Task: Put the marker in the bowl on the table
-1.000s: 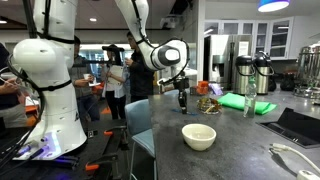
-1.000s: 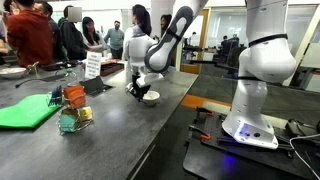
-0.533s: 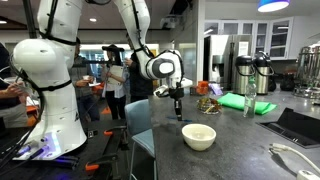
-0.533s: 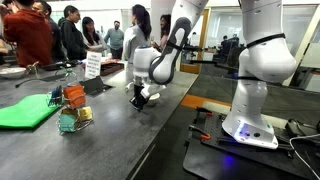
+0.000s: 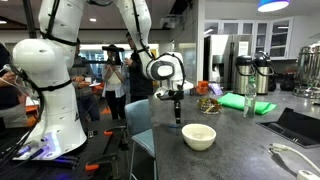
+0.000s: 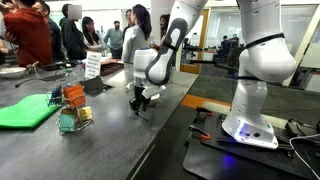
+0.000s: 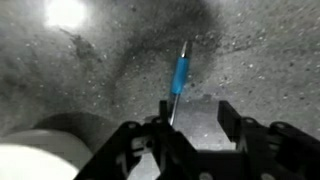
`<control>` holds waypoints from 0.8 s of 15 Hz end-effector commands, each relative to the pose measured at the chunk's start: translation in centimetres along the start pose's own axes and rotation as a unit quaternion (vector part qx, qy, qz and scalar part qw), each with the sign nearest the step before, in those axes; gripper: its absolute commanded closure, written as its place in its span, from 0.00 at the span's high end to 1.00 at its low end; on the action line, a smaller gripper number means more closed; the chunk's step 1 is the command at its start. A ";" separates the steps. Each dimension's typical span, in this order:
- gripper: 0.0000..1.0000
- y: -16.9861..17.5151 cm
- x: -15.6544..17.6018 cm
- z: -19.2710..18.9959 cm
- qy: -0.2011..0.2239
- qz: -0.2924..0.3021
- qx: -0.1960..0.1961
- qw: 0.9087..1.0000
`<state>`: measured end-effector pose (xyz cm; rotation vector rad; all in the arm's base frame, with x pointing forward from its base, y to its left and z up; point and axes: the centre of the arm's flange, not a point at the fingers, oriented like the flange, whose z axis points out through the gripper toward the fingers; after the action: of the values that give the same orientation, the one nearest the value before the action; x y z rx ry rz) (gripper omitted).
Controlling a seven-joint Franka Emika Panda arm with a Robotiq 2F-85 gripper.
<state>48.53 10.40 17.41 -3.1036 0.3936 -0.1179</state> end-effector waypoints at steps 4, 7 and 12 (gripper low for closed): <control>1.00 -0.4 1.0 -7.6 -0.120 -0.021 -0.034 0.992; 1.00 1.0 2.1 -10.9 -0.131 -0.018 -0.031 0.991; 1.00 3.1 3.1 -14.5 -0.109 -0.030 -0.033 0.993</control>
<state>50.03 7.41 30.37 -3.1299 0.3471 0.2448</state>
